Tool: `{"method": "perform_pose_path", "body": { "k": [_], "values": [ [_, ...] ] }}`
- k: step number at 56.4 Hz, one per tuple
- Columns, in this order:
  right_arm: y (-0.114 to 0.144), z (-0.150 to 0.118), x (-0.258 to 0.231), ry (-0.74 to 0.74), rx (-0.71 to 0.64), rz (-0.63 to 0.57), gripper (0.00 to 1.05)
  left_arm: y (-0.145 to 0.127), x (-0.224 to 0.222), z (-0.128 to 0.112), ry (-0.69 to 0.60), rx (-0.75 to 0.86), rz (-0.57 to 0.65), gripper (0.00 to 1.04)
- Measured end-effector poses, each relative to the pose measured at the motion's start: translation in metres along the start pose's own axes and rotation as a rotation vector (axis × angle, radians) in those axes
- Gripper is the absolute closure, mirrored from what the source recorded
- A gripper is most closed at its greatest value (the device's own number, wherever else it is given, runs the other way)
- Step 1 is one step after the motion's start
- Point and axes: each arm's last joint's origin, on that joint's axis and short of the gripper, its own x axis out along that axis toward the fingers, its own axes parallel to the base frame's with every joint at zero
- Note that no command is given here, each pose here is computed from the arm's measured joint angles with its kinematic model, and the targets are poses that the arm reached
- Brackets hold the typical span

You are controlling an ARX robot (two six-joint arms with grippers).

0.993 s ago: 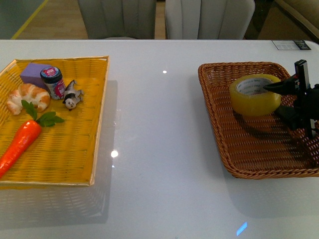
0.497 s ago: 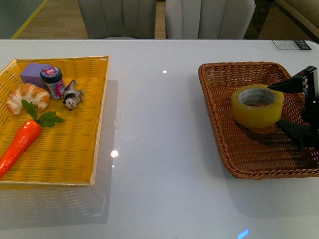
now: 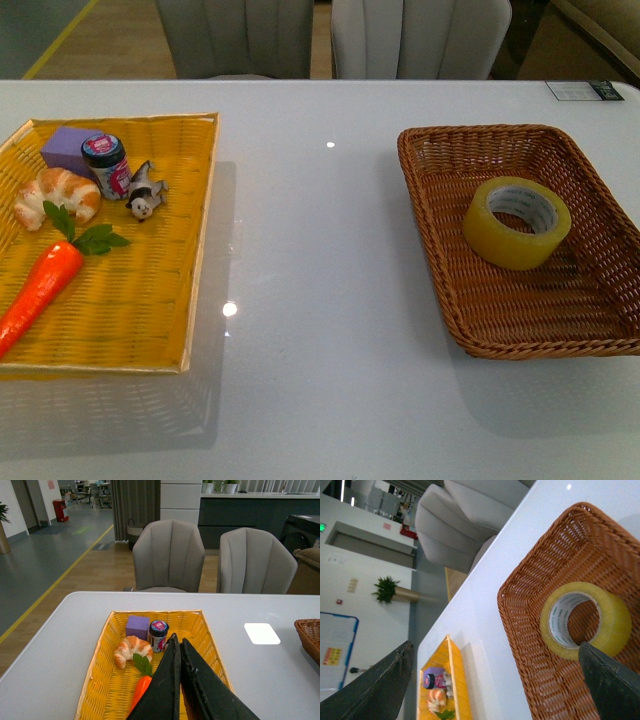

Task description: Move tape to another basket

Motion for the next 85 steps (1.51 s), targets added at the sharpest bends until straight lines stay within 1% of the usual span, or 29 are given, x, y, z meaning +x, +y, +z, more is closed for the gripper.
{"method": "perform_pose_path", "body": {
  "k": [6,7,9,10,11,13,16,17,20,22,25,26,30,31,34,37,41,45,50,85],
  "values": [
    [0.022,-0.004,-0.032,-0.053,-0.099,-0.012,0.09,0.0,0.0,0.0,0.0,0.0,0.0,1.03],
    [0.024,-0.006,-0.036,-0.074,-0.137,-0.012,0.1,0.0,0.0,0.0,0.0,0.0,0.0,1.03],
    [0.03,-0.007,-0.042,-0.152,-0.23,-0.008,0.14,0.0,0.0,0.0,0.0,0.0,0.0,1.03],
    [0.033,-0.008,-0.045,-0.206,-0.321,-0.01,0.18,0.0,0.0,0.0,0.0,0.0,0.0,1.03],
    [0.036,-0.009,-0.049,-0.254,-0.381,-0.013,0.21,0.0,0.0,0.0,0.0,0.0,0.0,1.03],
    [0.039,-0.013,-0.054,-0.313,-0.543,-0.032,0.28,0.0,0.0,0.0,0.0,0.0,0.0,1.03],
    [0.04,-0.021,-0.061,-0.33,-0.714,-0.064,0.39,0.0,0.0,0.0,0.0,0.0,0.0,1.03],
    [0.04,-0.022,-0.062,-0.329,-0.738,-0.068,0.4,0.0,0.0,0.0,0.0,0.0,0.0,1.03],
    [0.038,-0.031,-0.067,-0.316,-0.835,-0.088,0.51,0.0,0.0,0.0,0.0,0.0,0.0,1.03],
    [0.038,-0.035,-0.07,-0.311,-0.865,-0.095,0.56,0.0,0.0,0.0,0.0,0.0,0.0,1.03],
    [0.038,-0.041,-0.075,-0.31,-0.906,-0.103,0.67,0.0,0.0,0.0,0.0,0.0,0.0,1.03],
    [0.038,-0.042,-0.076,-0.309,-0.912,-0.104,0.69,0.0,0.0,0.0,0.0,0.0,0.0,1.03],
    [0.039,-0.048,-0.082,-0.312,-0.938,-0.109,0.83,0.0,0.0,0.0,0.0,0.0,0.0,1.03],
    [0.039,-0.049,-0.083,-0.311,-0.939,-0.108,0.84,0.0,0.0,0.0,0.0,0.0,0.0,1.03],
    [0.039,-0.054,-0.088,-0.31,-0.947,-0.108,0.95,0.0,0.0,0.0,0.0,0.0,0.0,1.03],
    [0.037,-0.058,-0.091,-0.313,-0.952,-0.107,1.03,0.0,0.0,0.0,0.0,0.0,0.0,1.03],
    [0.033,-0.064,-0.094,-0.317,-0.962,-0.106,1.03,0.0,0.0,0.0,0.0,0.0,0.0,1.03],
    [0.033,-0.073,-0.097,-0.312,-0.958,-0.136,1.03,0.0,0.0,0.0,0.0,0.0,0.0,1.03],
    [0.036,-0.079,-0.101,-0.303,-0.966,-0.107,1.03,0.0,0.0,0.0,0.0,0.0,0.0,1.03],
    [0.045,-0.081,-0.13,-0.34,-0.969,-0.093,1.03,0.0,0.0,0.0,0.0,0.0,0.0,1.03]
  ]
}}
